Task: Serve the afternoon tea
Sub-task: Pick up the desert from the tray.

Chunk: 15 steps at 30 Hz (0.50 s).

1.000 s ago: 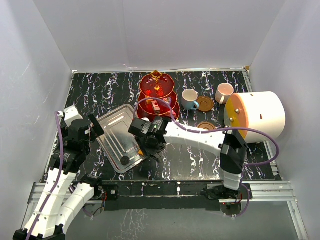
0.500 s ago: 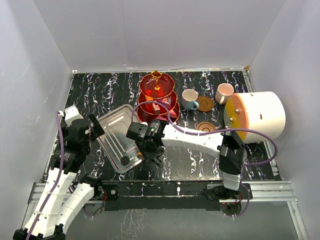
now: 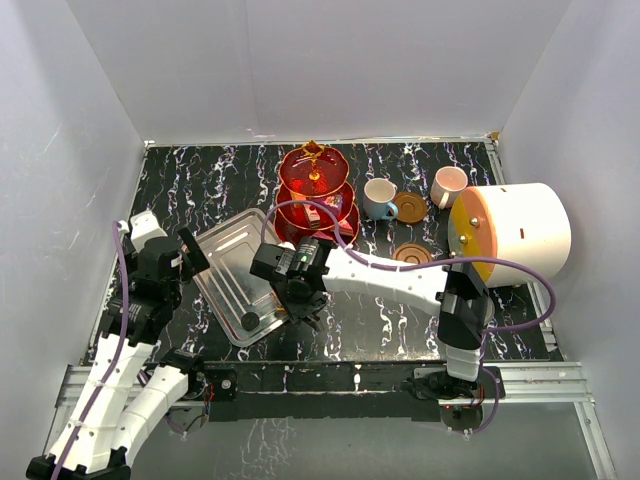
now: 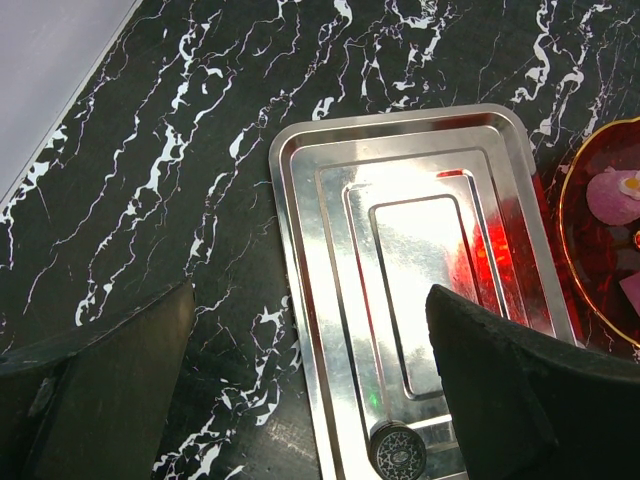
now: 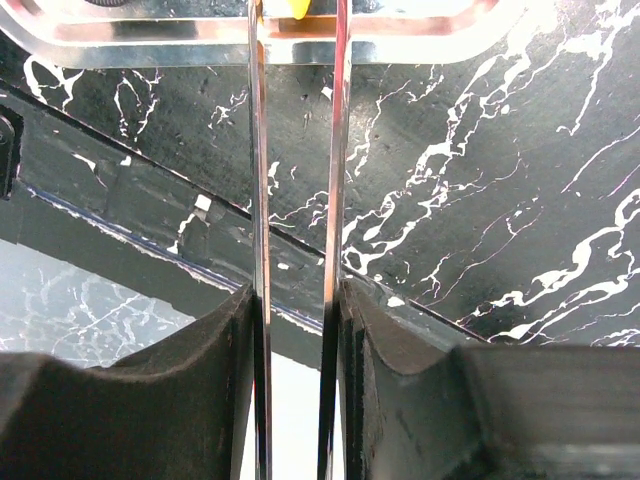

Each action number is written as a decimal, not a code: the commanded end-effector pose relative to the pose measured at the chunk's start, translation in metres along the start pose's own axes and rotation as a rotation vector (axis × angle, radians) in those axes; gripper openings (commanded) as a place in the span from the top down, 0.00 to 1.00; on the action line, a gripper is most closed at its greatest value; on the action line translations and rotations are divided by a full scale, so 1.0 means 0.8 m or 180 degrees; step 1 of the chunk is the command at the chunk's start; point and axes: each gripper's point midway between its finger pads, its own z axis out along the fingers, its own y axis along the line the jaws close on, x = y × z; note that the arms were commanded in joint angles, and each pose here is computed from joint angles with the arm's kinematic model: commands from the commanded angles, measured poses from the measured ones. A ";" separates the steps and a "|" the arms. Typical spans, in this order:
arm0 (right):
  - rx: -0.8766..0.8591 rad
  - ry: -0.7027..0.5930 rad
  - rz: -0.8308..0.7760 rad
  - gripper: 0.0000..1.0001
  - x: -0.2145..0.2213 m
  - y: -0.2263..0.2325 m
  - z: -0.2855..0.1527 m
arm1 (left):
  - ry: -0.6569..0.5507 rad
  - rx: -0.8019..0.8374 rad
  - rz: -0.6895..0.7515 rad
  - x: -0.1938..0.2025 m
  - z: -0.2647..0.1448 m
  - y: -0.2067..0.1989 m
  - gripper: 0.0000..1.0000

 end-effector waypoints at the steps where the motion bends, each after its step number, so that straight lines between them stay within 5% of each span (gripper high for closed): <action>1: -0.0169 -0.0496 0.0059 0.76 -0.033 0.007 -0.043 | -0.0075 0.0012 -0.0034 -0.011 -0.007 0.001 0.01; 15: -0.0467 -0.0849 -0.0006 0.80 -0.059 0.024 -0.078 | -0.0140 -0.0084 -0.0094 -0.014 -0.010 0.010 0.01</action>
